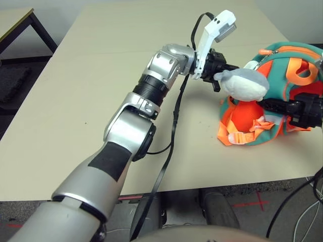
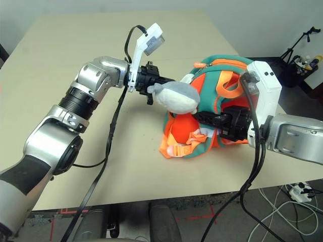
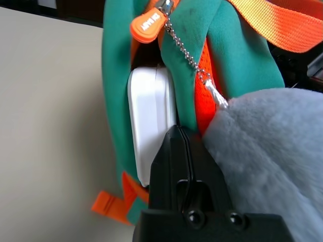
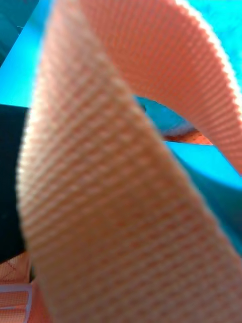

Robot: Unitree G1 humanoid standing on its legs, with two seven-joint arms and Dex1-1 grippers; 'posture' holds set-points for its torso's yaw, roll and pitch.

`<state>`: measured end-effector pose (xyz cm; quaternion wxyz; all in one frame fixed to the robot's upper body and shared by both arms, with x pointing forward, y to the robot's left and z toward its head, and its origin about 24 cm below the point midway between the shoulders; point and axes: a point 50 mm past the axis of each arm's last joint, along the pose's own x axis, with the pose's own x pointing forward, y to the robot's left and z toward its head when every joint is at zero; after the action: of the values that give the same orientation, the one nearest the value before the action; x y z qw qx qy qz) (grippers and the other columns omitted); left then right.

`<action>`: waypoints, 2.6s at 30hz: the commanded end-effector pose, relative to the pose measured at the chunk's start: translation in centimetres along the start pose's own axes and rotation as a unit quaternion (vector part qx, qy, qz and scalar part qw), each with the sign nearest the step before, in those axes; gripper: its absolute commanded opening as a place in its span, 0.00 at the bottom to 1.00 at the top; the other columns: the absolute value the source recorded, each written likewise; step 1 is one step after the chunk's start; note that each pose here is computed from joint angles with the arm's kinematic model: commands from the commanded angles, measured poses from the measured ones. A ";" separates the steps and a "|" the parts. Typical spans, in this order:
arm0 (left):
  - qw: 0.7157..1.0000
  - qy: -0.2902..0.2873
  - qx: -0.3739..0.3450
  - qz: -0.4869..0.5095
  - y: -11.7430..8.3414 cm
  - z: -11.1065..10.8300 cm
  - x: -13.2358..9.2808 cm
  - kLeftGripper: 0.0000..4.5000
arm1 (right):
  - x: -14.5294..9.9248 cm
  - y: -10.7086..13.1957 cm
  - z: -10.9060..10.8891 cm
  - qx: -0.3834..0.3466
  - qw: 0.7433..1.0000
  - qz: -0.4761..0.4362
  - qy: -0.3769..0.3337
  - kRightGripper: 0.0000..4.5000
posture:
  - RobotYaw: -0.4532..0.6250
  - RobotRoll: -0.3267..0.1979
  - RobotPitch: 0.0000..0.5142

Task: Put the pencil case into the backpack and zip it.

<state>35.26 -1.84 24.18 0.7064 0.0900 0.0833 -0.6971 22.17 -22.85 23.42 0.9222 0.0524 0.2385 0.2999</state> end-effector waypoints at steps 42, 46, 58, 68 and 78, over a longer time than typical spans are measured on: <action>0.976 0.029 0.201 0.079 -0.3 0.7 -4.8 1.00 | 1.9 0.1 -0.2 -0.006 1.000 0.029 -0.005 0.04 | 0.35 0.62 0.21; 0.982 0.015 0.152 0.116 1.3 0.7 -4.2 1.00 | 1.7 0.4 -0.4 -0.005 1.000 0.028 -0.008 0.04 | 0.34 0.62 0.21; 0.978 -0.021 -0.004 0.209 4.4 -1.3 -4.4 1.00 | 2.1 1.1 -0.8 -0.001 0.999 0.032 -0.013 0.04 | 0.32 0.62 0.20; 0.977 -0.061 -0.094 0.182 3.8 -2.0 -1.5 1.00 | 2.5 1.4 -1.0 0.001 0.999 0.036 -0.016 0.04 | 0.30 0.62 0.20; 0.976 -0.062 -0.112 0.175 3.6 -2.5 -0.9 0.91 | 2.4 1.4 -1.3 0.001 0.999 0.031 -0.016 0.04 | 0.29 0.62 0.21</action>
<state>38.93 -0.19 22.24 0.8277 -0.0190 0.0915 -0.5534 23.05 -21.18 22.31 0.9293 0.0640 0.2035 0.3015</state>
